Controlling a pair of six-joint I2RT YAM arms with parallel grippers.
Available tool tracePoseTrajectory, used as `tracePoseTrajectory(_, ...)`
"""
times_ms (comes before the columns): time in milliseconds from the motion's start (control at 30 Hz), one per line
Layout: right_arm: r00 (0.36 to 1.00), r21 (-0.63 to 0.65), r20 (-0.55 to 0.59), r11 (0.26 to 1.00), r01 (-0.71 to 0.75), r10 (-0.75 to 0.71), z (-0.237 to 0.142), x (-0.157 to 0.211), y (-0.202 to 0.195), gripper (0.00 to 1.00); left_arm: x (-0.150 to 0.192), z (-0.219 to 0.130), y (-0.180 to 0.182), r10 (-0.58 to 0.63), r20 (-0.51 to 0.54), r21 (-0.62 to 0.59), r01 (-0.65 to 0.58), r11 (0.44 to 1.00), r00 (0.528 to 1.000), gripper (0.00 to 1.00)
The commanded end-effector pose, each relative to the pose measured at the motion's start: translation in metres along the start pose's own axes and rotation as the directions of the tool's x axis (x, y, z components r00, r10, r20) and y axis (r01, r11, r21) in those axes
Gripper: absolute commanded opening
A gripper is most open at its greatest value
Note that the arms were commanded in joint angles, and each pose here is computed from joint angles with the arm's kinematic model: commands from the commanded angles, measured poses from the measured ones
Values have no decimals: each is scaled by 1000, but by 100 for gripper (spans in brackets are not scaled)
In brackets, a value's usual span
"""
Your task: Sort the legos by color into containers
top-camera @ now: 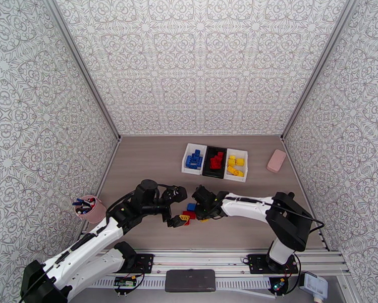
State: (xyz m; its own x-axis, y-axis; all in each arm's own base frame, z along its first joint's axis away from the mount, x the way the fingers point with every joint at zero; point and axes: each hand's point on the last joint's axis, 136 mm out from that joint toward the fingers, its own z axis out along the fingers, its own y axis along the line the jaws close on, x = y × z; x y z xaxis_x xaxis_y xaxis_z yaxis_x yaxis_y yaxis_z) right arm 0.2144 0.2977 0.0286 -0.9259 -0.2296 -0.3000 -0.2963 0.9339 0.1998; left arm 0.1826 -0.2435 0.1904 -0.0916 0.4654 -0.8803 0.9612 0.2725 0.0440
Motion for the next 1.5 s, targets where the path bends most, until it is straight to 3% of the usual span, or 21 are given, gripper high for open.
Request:
tracePoseTrajectory(0,998,-2,64,1000,14,-14,-19,-16,7,34,2,-2,-1,-13,5,10,13,1000,1000,100)
tracePoseTrajectory(367,949,-3,312,999,-41,40,-76,-68,-8,32,-28,-3,14,-51,70,-113,58,992,996,100)
tracePoseTrajectory(600,874,-14,476,995,-102,96,-116,-104,-40,32,-54,9,29,-88,185,-197,125,972,979,100)
tracePoseTrajectory(833,819,24,560,986,-163,122,-139,-132,-91,32,-68,37,38,-92,198,-246,141,959,976,100)
tracePoseTrajectory(1133,775,125,622,963,-238,111,-139,-176,-165,32,-82,68,38,-108,212,-261,163,951,971,100)
tracePoseTrajectory(1467,752,88,628,942,-324,200,-103,-224,-218,32,-81,75,32,-101,187,-245,145,959,977,100)
